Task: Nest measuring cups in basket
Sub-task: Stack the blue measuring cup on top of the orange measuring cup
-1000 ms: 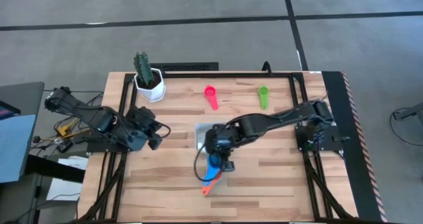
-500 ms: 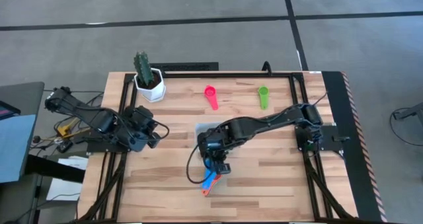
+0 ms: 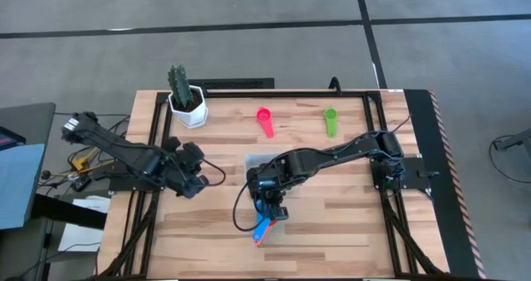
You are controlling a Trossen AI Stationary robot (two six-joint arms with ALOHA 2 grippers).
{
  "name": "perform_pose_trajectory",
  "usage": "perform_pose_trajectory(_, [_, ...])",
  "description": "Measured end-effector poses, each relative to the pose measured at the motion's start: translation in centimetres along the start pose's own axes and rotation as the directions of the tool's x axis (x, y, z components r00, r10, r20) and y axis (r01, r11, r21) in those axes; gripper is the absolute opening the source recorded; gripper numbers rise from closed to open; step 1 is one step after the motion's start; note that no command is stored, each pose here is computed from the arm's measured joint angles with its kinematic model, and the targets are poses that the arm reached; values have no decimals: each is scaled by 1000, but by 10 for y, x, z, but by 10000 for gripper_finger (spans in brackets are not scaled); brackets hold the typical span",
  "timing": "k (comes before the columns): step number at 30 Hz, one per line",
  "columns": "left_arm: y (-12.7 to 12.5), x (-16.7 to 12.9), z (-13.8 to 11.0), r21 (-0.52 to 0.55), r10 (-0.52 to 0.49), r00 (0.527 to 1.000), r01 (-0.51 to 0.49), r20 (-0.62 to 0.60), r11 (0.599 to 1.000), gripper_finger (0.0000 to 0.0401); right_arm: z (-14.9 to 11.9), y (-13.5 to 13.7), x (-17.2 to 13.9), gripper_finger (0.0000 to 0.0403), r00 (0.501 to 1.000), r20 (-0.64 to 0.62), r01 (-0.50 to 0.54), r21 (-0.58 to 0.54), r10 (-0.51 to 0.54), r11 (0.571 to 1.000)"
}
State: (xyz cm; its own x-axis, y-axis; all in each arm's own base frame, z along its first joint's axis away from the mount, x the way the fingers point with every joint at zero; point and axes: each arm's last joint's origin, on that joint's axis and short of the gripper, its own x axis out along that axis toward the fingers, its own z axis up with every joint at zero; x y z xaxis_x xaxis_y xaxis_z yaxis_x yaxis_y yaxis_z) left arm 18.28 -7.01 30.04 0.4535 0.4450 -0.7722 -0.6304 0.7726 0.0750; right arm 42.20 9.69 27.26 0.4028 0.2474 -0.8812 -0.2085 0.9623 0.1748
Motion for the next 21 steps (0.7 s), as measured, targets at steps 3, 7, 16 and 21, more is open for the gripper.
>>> perform_pose_trajectory(3, [-3, 4, 0, -41, -16, 999, 14, -47, 999, 55, 0, 0, 0, 28, 1000, 0, 0, 0, 0, 1000])
perform_pose_trajectory(7, [-7, 5, 2, -64, -53, 997, 50, -47, 997, 55, 0, 1, 0, 28, 1000, 1, -3, -1, 3, 1000])
perform_pose_trajectory(16, [-23, 9, -5, 19, -158, 980, 157, 121, 987, 55, 0, 2, 0, 28, 999, 0, -39, -1, 39, 999])
perform_pose_trajectory(21, [-18, 31, -35, -109, -242, 957, 261, 159, 959, 55, 0, 5, 0, 28, 999, -1, -40, 26, 40, 999])
